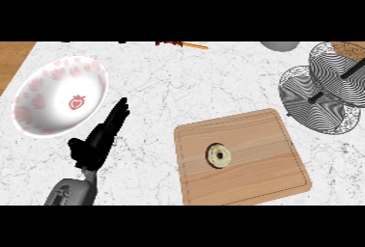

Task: Pick the tomato from the cutting board and place it in the tiered basket

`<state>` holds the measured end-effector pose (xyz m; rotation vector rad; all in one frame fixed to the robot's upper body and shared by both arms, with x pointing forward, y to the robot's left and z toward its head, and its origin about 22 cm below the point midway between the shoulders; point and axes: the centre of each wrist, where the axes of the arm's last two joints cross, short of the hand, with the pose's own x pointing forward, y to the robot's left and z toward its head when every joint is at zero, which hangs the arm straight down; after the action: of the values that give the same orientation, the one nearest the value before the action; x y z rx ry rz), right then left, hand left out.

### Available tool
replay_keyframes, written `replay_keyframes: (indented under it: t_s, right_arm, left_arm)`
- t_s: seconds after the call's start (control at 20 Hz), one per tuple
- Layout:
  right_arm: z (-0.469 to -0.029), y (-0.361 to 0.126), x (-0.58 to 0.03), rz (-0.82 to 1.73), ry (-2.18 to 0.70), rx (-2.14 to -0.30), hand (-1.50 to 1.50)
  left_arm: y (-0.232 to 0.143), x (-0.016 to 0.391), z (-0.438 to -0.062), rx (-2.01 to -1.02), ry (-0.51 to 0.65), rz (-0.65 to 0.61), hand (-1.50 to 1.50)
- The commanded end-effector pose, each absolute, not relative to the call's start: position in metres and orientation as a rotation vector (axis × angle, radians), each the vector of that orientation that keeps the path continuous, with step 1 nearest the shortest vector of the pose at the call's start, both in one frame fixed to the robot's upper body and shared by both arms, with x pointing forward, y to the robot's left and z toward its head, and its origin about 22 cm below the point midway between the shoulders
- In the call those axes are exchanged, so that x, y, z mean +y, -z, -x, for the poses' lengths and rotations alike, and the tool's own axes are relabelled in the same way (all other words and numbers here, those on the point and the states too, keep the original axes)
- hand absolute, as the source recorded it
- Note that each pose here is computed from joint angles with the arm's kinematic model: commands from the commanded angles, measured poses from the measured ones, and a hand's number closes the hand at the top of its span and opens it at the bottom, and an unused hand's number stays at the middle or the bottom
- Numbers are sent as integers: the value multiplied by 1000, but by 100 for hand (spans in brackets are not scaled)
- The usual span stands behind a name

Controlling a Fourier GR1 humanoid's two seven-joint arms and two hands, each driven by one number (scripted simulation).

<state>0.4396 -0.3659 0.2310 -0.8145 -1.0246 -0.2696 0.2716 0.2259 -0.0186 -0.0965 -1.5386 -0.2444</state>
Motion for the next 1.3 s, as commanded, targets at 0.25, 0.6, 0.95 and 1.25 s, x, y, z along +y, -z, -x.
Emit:
replay_keyframes:
  t_s: [0.25,0.6,0.95,1.25]
  right_arm:
    - [-436,-231,-378,724,484,-1091,-150]
    - [-414,-264,-407,1129,715,-1123,-150]
    - [-355,-258,-460,1278,910,-1203,-150]
    - [-281,-258,-498,1280,959,-1275,-150]
  left_arm:
    - [32,236,-265,-1529,241,75,0]
    - [24,239,-271,-1537,233,49,0]
    - [29,250,-255,-1512,193,32,0]
    - [16,255,-260,-1500,164,16,0]
